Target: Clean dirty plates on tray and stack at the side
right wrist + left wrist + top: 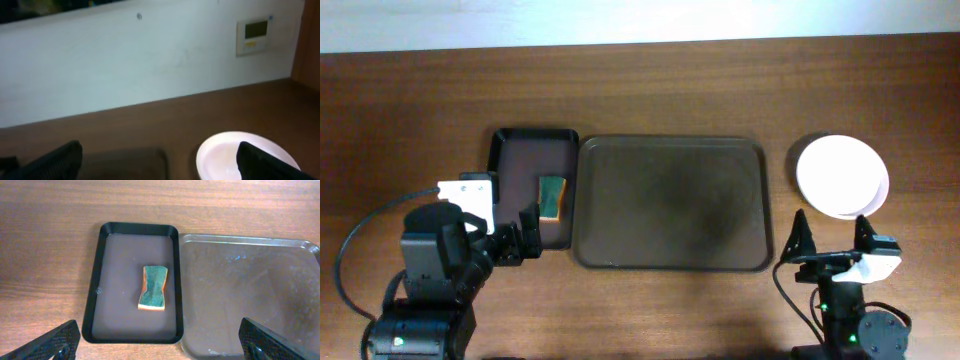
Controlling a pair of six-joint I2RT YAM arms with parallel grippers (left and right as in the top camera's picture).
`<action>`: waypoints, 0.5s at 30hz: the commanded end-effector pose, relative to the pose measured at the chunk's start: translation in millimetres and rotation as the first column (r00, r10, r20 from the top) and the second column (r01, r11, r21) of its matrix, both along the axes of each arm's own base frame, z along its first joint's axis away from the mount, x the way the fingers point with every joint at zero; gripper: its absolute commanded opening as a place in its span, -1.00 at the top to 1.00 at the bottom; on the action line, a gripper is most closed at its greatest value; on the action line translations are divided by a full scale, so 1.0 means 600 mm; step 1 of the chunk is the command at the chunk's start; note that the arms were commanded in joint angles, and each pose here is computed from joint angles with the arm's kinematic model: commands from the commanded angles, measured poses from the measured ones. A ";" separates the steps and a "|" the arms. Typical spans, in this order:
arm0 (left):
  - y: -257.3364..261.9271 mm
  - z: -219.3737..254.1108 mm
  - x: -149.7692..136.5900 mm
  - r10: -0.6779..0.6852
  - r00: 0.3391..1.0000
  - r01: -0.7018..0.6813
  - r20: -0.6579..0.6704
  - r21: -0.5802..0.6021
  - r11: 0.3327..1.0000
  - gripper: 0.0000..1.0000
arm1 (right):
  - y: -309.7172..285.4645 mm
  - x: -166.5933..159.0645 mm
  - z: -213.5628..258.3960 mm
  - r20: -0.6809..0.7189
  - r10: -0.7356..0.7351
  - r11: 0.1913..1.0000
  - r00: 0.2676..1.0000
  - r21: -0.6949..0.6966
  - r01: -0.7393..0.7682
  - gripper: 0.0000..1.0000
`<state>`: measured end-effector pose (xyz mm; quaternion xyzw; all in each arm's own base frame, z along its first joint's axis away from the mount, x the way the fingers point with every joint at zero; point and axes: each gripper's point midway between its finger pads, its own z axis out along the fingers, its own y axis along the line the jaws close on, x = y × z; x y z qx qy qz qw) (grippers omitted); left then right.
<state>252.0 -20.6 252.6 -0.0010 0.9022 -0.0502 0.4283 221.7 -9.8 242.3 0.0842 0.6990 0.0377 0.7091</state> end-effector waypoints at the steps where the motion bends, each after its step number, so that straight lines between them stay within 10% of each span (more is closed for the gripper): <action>1: -0.002 -0.001 -0.001 -0.004 1.000 0.004 0.000 -0.007 1.000 -0.99 | 0.003 0.014 -0.023 0.019 0.011 1.000 1.000 -0.011 -0.011 -0.97; 7: -0.002 -0.001 -0.001 -0.004 1.000 0.004 0.000 -0.007 1.000 -0.99 | 0.004 0.035 -0.042 0.163 0.013 1.000 0.987 -0.010 -0.011 -0.97; 15: -0.002 -0.001 -0.001 -0.004 1.000 0.004 0.000 -0.007 1.000 -0.99 | 0.034 0.040 -0.144 -0.092 0.113 0.987 0.989 -0.105 -0.123 -0.97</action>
